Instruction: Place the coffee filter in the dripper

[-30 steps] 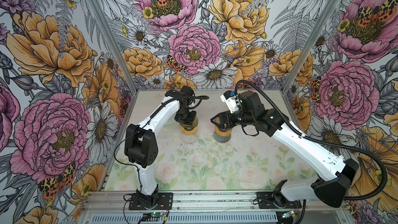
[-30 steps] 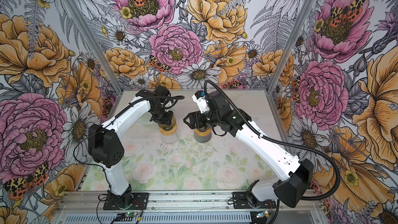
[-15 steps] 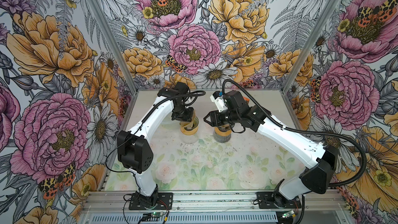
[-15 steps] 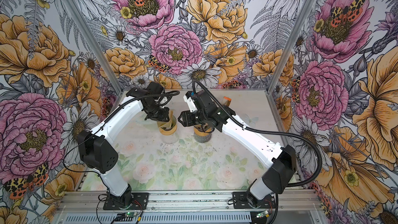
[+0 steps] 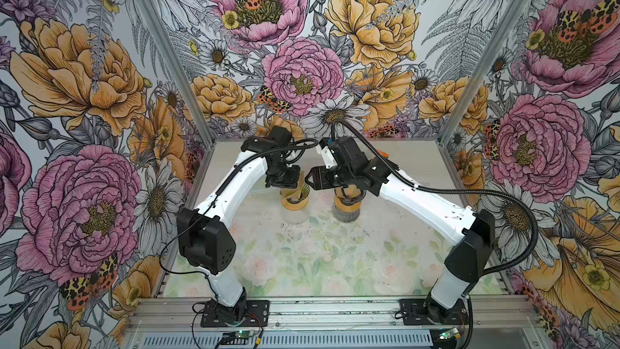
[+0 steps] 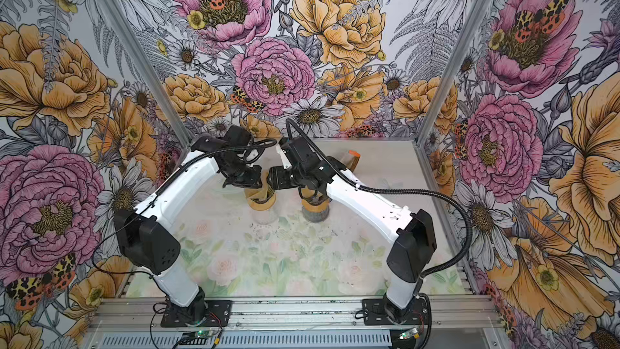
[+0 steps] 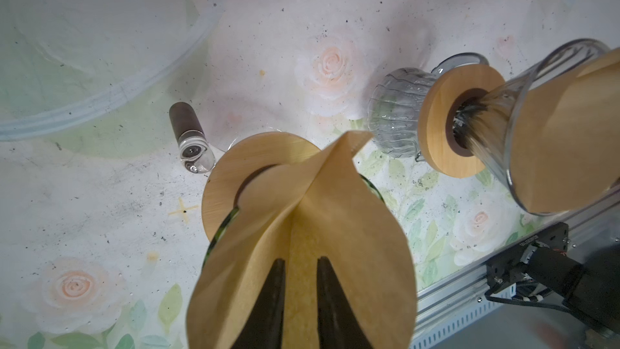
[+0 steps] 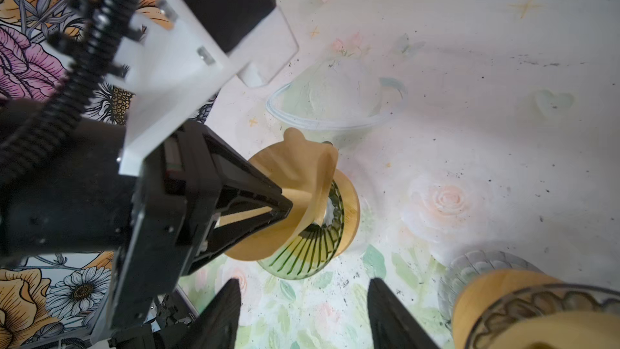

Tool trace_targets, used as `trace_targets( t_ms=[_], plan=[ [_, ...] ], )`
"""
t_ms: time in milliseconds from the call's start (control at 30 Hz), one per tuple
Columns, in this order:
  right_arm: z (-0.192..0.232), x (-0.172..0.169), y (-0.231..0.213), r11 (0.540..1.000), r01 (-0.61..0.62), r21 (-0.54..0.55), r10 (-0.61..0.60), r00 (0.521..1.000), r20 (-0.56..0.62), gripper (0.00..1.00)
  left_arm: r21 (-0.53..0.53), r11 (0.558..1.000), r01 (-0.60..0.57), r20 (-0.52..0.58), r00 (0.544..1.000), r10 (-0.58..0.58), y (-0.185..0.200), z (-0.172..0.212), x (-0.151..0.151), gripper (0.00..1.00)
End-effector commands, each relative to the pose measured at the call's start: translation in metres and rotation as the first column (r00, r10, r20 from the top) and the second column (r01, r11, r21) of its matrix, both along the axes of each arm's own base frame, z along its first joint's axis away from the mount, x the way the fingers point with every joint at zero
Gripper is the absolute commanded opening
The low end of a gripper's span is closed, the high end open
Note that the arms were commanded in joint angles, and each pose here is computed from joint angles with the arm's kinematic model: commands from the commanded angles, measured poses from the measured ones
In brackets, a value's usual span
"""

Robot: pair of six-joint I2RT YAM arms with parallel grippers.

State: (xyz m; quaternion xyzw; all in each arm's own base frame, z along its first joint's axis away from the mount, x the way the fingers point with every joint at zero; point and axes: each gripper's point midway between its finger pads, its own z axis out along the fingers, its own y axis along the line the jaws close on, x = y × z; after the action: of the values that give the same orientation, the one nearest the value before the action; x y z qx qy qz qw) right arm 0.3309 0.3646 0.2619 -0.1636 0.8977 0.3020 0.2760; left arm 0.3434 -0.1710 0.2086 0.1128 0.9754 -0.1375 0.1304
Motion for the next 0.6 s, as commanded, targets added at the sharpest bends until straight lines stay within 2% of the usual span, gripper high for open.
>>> trace_targets(
  t_ms=[0,300,567],
  plan=[
    [0.011,0.009,0.010,1.000,0.013,0.027,-0.014,1.000,0.027,0.64,-0.046,0.998,-0.038,0.080,0.996,0.041,0.005,0.032,0.005,0.21],
    [-0.010,0.017,0.020,1.000,0.009,0.002,-0.009,1.000,-0.005,0.66,-0.035,0.993,-0.116,0.143,0.982,0.120,0.031,0.051,0.010,0.29],
    [-0.028,0.021,0.022,0.999,0.011,-0.033,-0.012,1.000,-0.021,0.66,0.019,0.987,-0.157,0.125,0.980,0.153,0.047,0.034,0.010,0.36]
  ],
)
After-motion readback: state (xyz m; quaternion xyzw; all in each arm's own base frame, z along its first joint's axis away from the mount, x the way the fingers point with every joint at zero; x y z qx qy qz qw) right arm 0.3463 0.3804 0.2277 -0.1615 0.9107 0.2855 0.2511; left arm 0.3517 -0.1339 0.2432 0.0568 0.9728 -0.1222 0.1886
